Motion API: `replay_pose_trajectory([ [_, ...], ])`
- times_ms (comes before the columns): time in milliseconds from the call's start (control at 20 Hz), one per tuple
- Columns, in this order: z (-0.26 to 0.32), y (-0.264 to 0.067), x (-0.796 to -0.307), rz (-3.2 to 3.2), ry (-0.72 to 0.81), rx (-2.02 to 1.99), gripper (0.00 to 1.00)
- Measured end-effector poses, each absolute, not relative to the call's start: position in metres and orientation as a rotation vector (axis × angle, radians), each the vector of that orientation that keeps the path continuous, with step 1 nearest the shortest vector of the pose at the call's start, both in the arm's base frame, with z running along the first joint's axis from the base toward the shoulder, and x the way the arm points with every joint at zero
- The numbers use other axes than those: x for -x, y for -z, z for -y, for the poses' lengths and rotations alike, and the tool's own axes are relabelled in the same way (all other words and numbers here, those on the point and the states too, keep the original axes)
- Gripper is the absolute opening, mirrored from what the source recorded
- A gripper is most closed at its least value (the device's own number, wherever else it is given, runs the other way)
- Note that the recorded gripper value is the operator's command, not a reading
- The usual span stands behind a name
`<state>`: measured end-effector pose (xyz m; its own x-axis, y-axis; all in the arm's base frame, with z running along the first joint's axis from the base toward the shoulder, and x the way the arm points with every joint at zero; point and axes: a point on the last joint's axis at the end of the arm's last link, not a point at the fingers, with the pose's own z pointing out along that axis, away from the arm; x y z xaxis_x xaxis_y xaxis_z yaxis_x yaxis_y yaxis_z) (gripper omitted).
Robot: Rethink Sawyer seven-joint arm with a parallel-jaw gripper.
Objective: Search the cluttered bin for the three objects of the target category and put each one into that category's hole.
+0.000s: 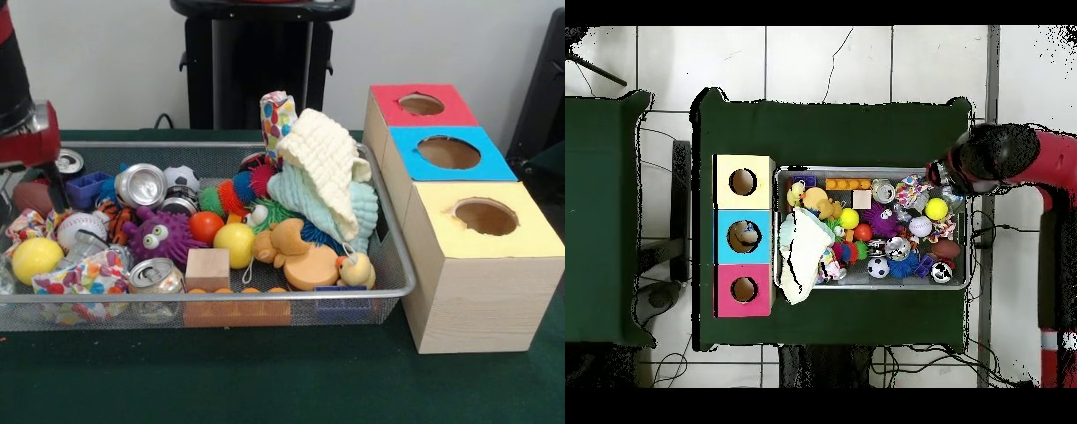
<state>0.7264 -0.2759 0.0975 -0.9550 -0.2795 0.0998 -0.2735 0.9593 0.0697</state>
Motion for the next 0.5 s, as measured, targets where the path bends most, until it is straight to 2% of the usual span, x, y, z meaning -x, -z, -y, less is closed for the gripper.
replay_pose_trajectory([
  [500, 0.292, -0.095, -0.684, 3.058, 0.03, -0.467, 1.0],
])
